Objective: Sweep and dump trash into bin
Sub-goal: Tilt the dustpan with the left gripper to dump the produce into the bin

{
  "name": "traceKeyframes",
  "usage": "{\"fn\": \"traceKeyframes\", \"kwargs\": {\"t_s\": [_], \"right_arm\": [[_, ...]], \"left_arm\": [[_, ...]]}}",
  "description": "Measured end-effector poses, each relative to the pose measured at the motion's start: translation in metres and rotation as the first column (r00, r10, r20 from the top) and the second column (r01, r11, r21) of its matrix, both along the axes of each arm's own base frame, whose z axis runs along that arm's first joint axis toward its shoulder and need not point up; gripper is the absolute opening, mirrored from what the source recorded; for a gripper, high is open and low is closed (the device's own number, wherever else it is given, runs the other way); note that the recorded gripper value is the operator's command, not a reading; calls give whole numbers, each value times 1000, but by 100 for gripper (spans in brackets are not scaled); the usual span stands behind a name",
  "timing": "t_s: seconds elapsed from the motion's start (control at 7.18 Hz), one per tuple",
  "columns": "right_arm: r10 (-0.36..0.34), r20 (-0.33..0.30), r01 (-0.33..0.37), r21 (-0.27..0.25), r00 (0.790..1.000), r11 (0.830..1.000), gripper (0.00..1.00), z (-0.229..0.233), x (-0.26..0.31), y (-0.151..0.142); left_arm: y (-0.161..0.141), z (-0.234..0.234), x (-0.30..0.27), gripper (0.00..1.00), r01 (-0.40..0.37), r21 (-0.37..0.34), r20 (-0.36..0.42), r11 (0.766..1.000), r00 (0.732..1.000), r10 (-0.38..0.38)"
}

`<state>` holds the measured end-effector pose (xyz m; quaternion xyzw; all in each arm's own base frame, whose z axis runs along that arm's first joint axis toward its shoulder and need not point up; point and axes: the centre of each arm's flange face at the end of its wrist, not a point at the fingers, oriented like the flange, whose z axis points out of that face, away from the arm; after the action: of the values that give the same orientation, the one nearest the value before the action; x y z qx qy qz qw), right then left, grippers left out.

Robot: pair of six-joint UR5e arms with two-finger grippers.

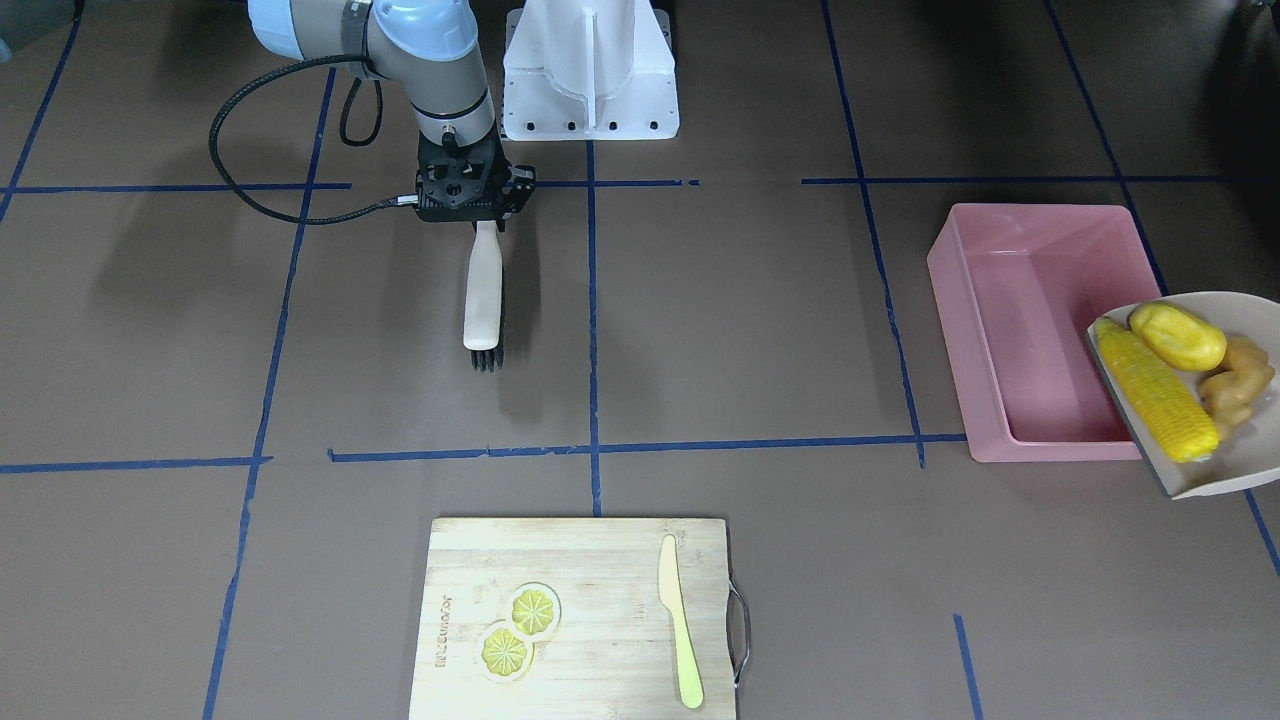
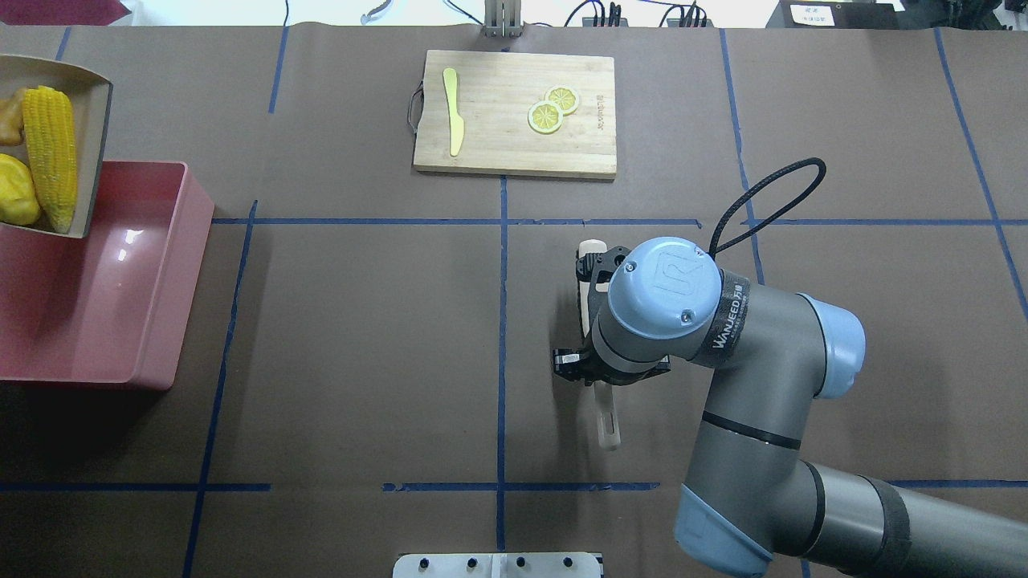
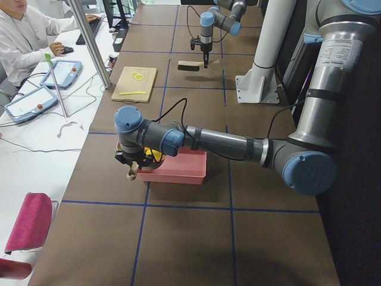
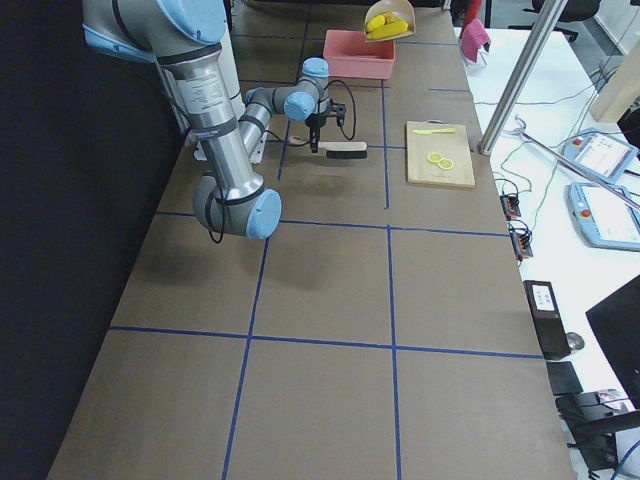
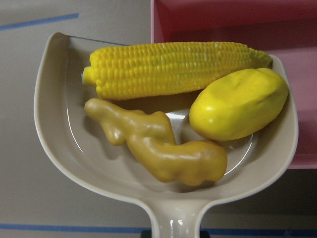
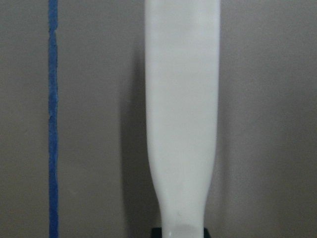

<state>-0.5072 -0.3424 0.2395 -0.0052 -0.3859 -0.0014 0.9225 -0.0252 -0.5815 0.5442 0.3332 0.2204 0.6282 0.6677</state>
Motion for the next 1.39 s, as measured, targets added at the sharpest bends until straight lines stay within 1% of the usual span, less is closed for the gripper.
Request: {"fn": "traceKeyframes", "kwargs": {"t_s": [0.14, 0.28, 0.42, 0.56, 0.7, 0.97, 1.11, 1.25, 1.39], "right_arm": [[0, 0, 0, 0, 1000, 1000, 0, 0, 0, 0], [-1, 0, 1, 0, 1000, 1000, 0, 0, -1, 1], [-2, 0, 2, 0, 1000, 1000, 0, 0, -1, 1], [-2, 0, 2, 0, 1000, 1000, 0, 0, -1, 1], [-3, 0, 3, 0, 1000, 1000, 0, 0, -1, 1], [-3, -1, 3, 0, 1000, 1000, 0, 0, -2, 1], [-3, -1, 3, 0, 1000, 1000, 0, 0, -2, 1], [-3, -1, 3, 0, 1000, 1000, 0, 0, -2, 1], [-2, -1, 2, 0, 1000, 1000, 0, 0, -2, 1]], "left_arm": [[5, -6, -3, 0, 6, 1, 59, 1000, 998, -6], [11, -18, -8, 0, -4, 9, 133, 1000, 991, 3], [20, -34, -15, 0, -26, 16, 213, 1000, 977, 22], [28, -42, -20, 0, -41, 15, 269, 999, 963, 35], [34, -44, -23, 0, -47, 11, 291, 999, 956, 42], [37, -44, -23, 0, -50, 4, 299, 999, 953, 46], [37, -42, -21, 0, -45, -7, 286, 999, 957, 45], [37, -43, -18, 0, -13, -29, 254, 999, 967, 20], [36, -48, -16, 0, 48, -60, 216, 997, 976, -34]]}}
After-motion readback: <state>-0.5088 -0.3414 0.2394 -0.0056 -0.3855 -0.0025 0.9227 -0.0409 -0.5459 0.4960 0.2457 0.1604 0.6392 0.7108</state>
